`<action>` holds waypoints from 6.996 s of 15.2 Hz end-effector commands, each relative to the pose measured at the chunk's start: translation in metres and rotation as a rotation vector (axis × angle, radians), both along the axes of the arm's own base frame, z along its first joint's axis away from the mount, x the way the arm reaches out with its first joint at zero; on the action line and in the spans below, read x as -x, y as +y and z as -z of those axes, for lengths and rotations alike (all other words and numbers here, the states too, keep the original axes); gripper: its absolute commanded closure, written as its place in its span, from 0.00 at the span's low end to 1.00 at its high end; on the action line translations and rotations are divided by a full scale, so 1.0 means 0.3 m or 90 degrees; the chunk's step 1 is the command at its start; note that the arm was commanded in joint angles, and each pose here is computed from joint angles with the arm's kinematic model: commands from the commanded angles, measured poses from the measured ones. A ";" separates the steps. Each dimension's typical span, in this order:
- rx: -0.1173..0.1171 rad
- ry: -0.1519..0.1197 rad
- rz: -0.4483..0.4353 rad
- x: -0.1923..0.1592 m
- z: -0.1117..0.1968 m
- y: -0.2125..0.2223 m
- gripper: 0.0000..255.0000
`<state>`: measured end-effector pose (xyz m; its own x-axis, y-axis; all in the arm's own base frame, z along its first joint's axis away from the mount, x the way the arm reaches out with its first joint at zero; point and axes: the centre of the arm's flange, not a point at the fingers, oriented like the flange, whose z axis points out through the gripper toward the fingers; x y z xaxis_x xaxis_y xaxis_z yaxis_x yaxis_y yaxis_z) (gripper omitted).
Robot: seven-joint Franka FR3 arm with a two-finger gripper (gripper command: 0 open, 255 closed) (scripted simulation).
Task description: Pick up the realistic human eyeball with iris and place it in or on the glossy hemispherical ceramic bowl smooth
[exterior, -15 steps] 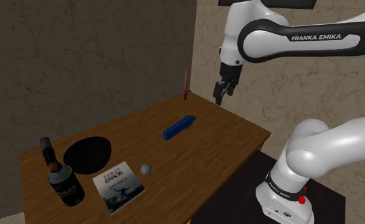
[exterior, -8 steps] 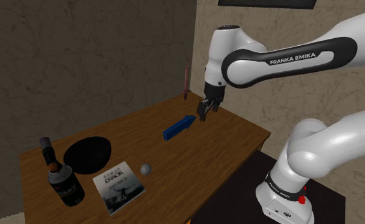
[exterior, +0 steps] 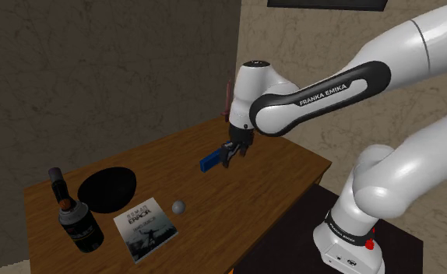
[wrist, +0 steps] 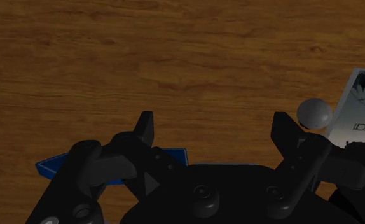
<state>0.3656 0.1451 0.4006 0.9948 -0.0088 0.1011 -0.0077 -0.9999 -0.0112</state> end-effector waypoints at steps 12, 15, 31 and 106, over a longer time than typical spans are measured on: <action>-0.071 -0.034 0.007 -0.174 0.353 0.362 0.00; -0.087 -0.041 0.008 -0.217 0.426 0.450 0.00; -0.097 -0.046 0.009 -0.269 0.603 0.530 0.00; -0.097 -0.046 0.009 -0.961 0.235 1.039 1.00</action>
<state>0.6546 0.4564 0.3347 0.9847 -0.0440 0.1687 -0.0160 -0.9864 -0.1635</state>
